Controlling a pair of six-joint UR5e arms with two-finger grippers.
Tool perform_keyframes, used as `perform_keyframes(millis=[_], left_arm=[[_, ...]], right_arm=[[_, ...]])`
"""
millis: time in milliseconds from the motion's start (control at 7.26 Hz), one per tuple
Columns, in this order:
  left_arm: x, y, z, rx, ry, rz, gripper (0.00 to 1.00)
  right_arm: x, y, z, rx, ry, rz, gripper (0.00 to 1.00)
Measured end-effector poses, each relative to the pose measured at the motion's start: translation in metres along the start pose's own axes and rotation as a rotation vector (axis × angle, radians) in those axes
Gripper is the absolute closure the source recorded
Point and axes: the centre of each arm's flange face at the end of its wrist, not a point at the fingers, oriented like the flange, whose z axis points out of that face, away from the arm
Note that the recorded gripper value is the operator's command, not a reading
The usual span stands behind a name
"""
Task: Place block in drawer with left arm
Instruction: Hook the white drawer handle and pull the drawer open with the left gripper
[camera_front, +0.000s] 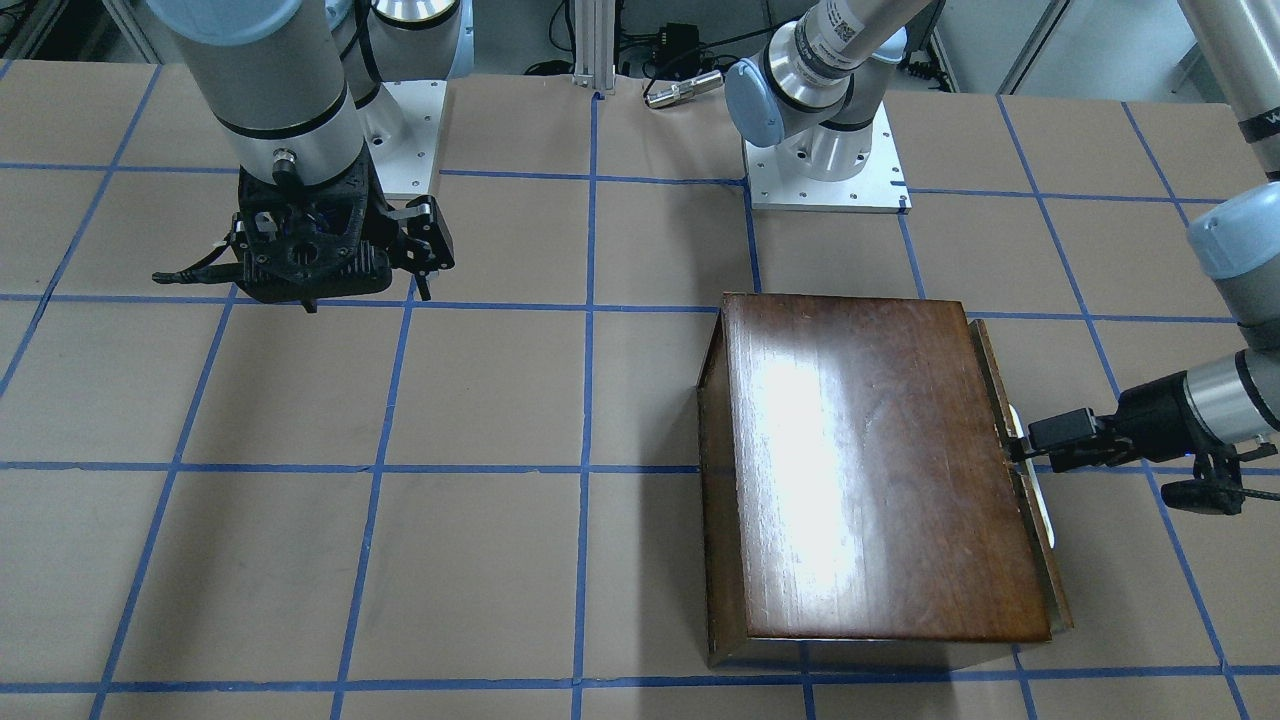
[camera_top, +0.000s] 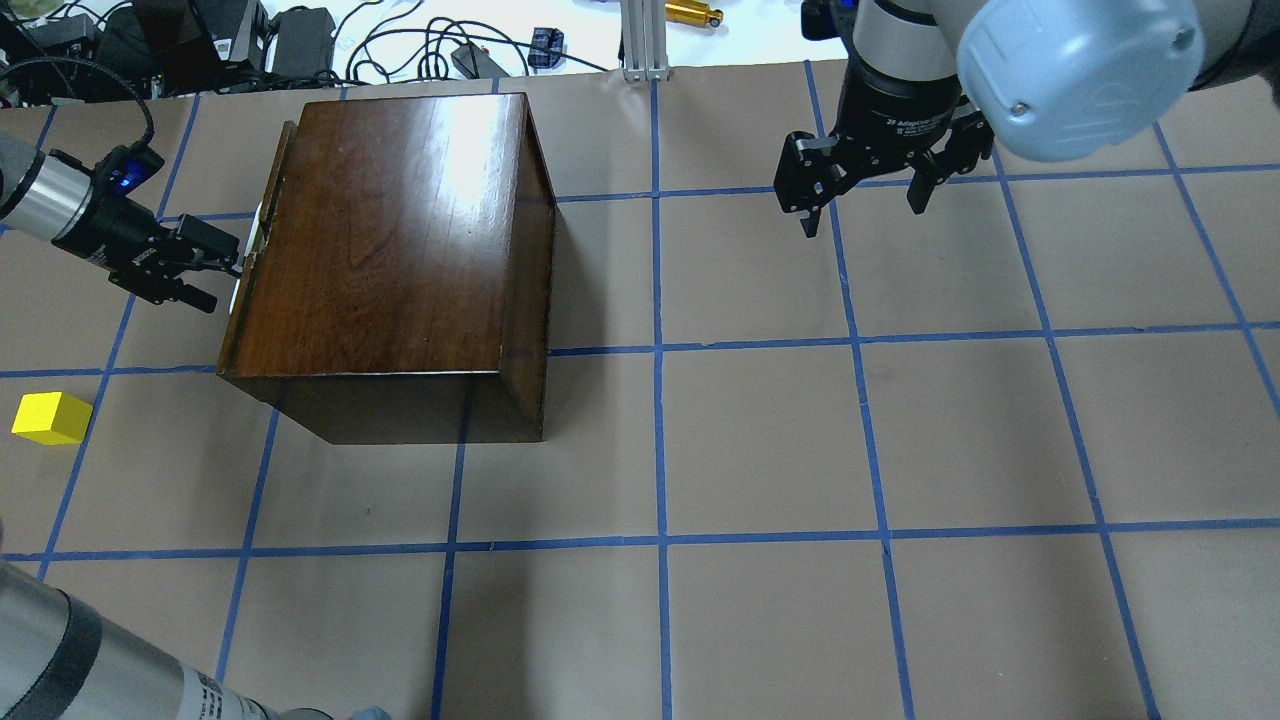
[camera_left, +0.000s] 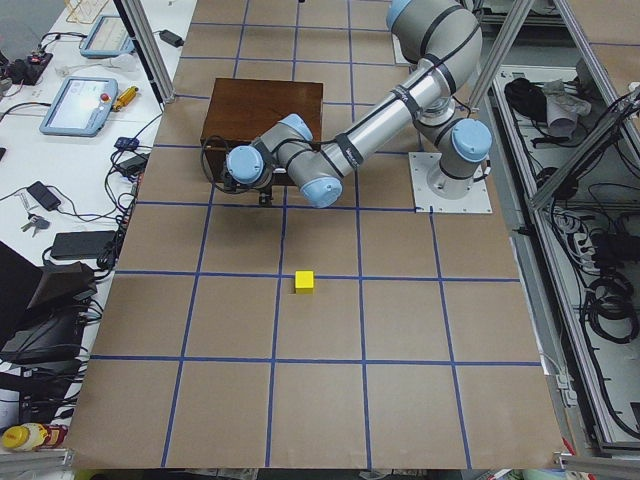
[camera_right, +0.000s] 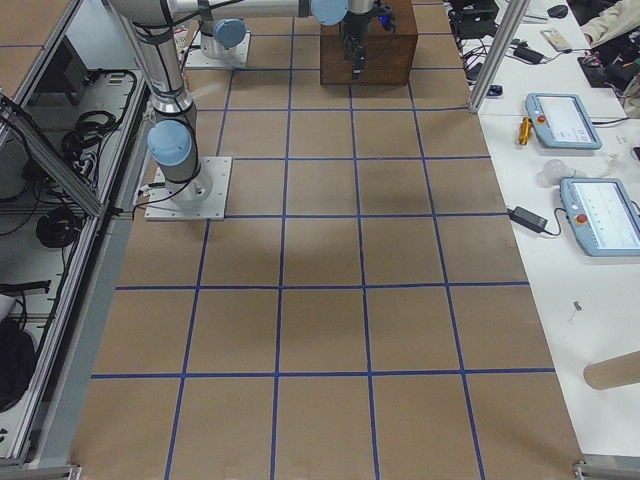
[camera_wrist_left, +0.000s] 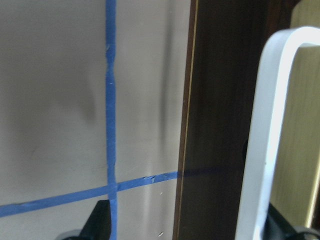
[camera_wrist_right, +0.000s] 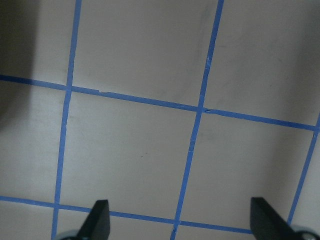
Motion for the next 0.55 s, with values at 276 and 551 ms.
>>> perform_keyframes(millis=[276,551], left_arm=[[-0.015,0.006,-0.007,-0.001,-0.018,-0.009,0.00],[-0.030,0.012,-0.014,0.000,-0.032,-0.018,0.00]], right_arm=[[0.000,0.000,0.000,0.000,0.000,0.000,0.00],[0.000,0.000,0.000,0.000,0.000,-0.001,0.00]])
